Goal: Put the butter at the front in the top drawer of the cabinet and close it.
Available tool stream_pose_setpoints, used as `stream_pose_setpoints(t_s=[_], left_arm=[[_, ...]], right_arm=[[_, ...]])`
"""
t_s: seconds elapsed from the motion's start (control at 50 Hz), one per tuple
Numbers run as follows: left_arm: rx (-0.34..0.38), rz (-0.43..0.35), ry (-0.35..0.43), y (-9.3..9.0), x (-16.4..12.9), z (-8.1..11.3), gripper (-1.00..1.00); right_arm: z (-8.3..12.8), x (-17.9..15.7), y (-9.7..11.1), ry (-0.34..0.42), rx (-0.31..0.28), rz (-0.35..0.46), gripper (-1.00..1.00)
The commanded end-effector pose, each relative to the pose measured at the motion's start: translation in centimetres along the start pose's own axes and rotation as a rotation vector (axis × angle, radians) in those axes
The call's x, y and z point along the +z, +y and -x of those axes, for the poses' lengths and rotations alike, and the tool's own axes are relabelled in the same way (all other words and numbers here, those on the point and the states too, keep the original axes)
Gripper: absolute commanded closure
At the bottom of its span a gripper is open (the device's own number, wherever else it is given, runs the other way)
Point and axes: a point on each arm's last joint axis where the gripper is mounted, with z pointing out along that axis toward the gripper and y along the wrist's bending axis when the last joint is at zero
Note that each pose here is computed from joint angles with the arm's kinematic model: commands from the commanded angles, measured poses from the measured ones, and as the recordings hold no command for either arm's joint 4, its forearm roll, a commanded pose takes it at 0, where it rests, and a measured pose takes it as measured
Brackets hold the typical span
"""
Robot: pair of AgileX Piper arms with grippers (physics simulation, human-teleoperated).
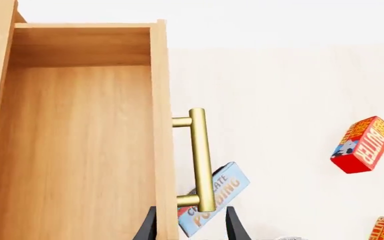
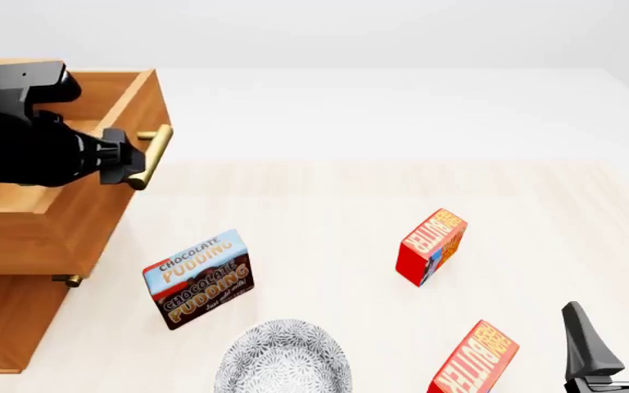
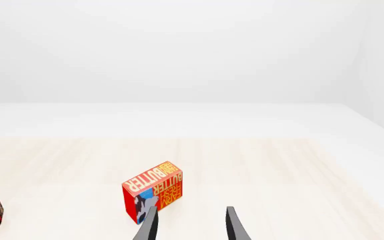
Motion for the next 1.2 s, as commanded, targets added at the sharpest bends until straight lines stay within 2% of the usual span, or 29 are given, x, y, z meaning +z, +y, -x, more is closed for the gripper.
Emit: stream_pose_setpoints(t_s=[0.02,0.28,0.74,0.92,0.96,1.0,1.02,1.04,1.06,1.08,1.12,1.2], left_arm=[[0.016,-0.06,0.005,-1.9,0.2,0.0,-1.0],[0.037,-0.114,0.023,-3.8,1.2,-0.5,-1.0],[0.075,-0.174,0.045,-6.2,2.2,-0.8,-1.0],[0.088,-0.178,0.031,-6.2,1.1,-0.3,-1.0],[0.08,-0.261,0.018,-8.5,-0.5,-0.6,-1.0],[0.108,-0.207,0.019,-6.9,-0.3,0.1,-1.0],[0.116,-0.201,0.013,-6.7,-0.6,0.3,-1.0],[0.107,-0.23,0.012,-7.5,-1.0,0.1,-1.0],[0.109,-0.231,0.011,-7.5,-1.1,0.2,-1.0],[0.122,-0.2,0.0,-6.5,-1.6,0.7,-1.0],[0.126,-0.212,-0.004,-6.7,-2.2,0.8,-1.0],[0.147,-0.189,-0.02,-5.9,-3.1,1.4,-1.0]], right_arm=[[0.0,0.0,0.0,-0.003,0.0,0.0,-1.0],[0.0,0.0,0.0,-0.003,0.0,0.0,-1.0],[0.0,0.0,0.0,-0.003,0.0,0.0,-1.0],[0.0,0.0,0.0,-0.003,0.0,0.0,-1.0],[0.0,0.0,0.0,-0.003,0.0,0.0,-1.0],[0.0,0.0,0.0,-0.003,0.0,0.0,-1.0],[0.0,0.0,0.0,-0.004,0.0,0.0,-1.0],[0.0,0.0,0.0,-0.003,0.0,0.0,-1.0],[0.0,0.0,0.0,-0.003,0.0,0.0,-1.0],[0.0,0.0,0.0,-0.004,0.0,0.0,-1.0],[0.0,0.0,0.0,-0.003,0.0,0.0,-1.0],[0.0,0.0,0.0,-0.003,0.0,0.0,-1.0]])
